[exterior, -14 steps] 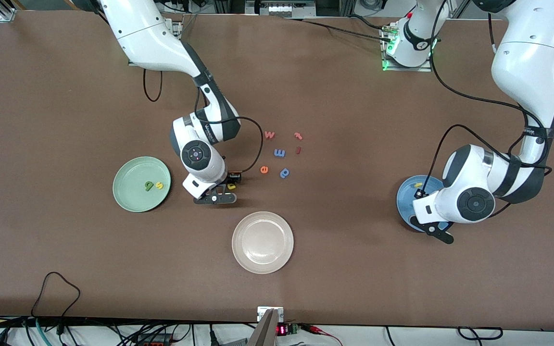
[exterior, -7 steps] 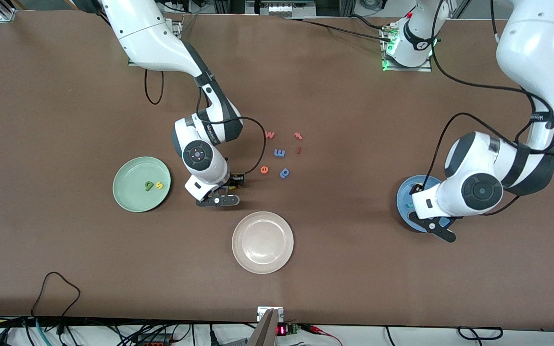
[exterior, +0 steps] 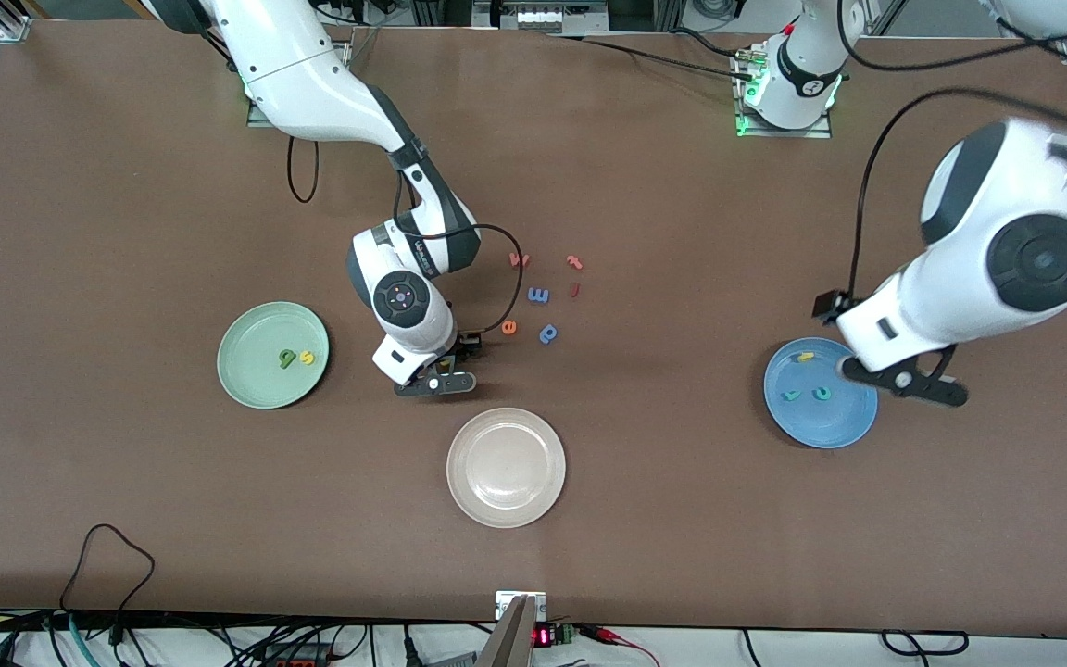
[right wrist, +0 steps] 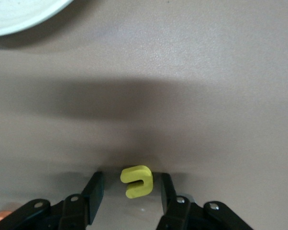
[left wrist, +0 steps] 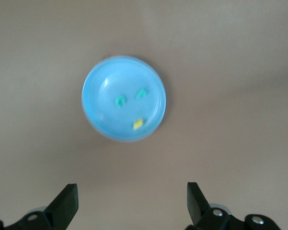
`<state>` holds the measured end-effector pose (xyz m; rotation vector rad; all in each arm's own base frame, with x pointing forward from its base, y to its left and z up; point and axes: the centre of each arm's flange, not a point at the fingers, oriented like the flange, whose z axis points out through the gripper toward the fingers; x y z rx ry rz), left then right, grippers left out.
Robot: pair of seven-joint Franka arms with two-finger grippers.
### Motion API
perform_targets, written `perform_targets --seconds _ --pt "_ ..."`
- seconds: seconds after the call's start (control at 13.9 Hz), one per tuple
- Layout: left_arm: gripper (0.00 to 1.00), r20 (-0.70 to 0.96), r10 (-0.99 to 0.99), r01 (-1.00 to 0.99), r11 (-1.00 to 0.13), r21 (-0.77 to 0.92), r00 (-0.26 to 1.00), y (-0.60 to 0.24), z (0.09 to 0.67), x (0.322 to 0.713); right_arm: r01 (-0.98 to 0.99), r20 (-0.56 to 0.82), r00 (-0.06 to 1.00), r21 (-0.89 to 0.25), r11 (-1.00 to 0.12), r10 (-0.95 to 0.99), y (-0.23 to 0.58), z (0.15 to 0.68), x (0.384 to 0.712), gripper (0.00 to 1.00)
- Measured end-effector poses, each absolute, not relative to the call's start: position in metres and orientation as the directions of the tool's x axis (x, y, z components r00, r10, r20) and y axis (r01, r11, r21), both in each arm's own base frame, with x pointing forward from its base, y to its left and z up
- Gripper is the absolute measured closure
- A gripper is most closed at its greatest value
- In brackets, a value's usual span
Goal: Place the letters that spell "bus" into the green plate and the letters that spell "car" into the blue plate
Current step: 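Lift the yellow u with the right gripper while the left gripper withdraws, then place the yellow u on the green plate with the right gripper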
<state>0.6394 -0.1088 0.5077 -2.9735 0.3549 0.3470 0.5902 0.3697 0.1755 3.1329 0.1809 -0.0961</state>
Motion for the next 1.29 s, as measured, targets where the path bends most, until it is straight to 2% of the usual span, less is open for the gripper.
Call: perform_targets --seconds 0.29,0.43,0.5,0.57,0.72,1.0,1.29 --pt "0.00 -0.191 -0.072 -0.082 -0.996 -0.044 0.979 -0.068 0.569 0.626 0.110 -0.058 0.992 0.000 -0.994 0.110 0.366 0.176 0.593 0.51" --pt "0.00 -0.164 -0.001 -0.004 -1.000 -0.021 0.986 -0.046 0.580 0.624 0.108 -0.054 0.993 -0.001 -0.994 0.108 0.365 0.178 0.595 0.64" --pt "0.00 -0.129 0.014 0.011 -1.000 -0.026 0.991 -0.038 0.584 0.623 0.108 -0.054 0.993 -0.001 -0.994 0.108 0.365 0.178 0.595 0.65" --pt "0.00 -0.083 0.020 0.018 -0.999 -0.029 0.996 -0.033 0.586 0.620 0.107 -0.053 0.993 -0.001 -0.994 0.107 0.364 0.178 0.596 0.70" --pt "0.00 0.019 0.021 0.022 -0.999 -0.034 1.000 -0.027 0.588 0.604 0.107 -0.053 0.993 -0.001 -0.994 0.107 0.364 0.178 0.596 0.72" --pt "0.00 0.026 -0.073 -0.072 -0.997 -0.034 0.997 -0.018 0.584 0.549 0.103 -0.078 0.992 0.012 -0.995 0.102 0.361 0.181 0.597 0.72" --pt "0.00 0.023 -0.077 -0.076 -0.997 -0.033 0.997 -0.017 0.585 0.544 0.100 -0.192 0.978 0.117 -0.988 0.076 0.299 0.224 0.617 0.72"
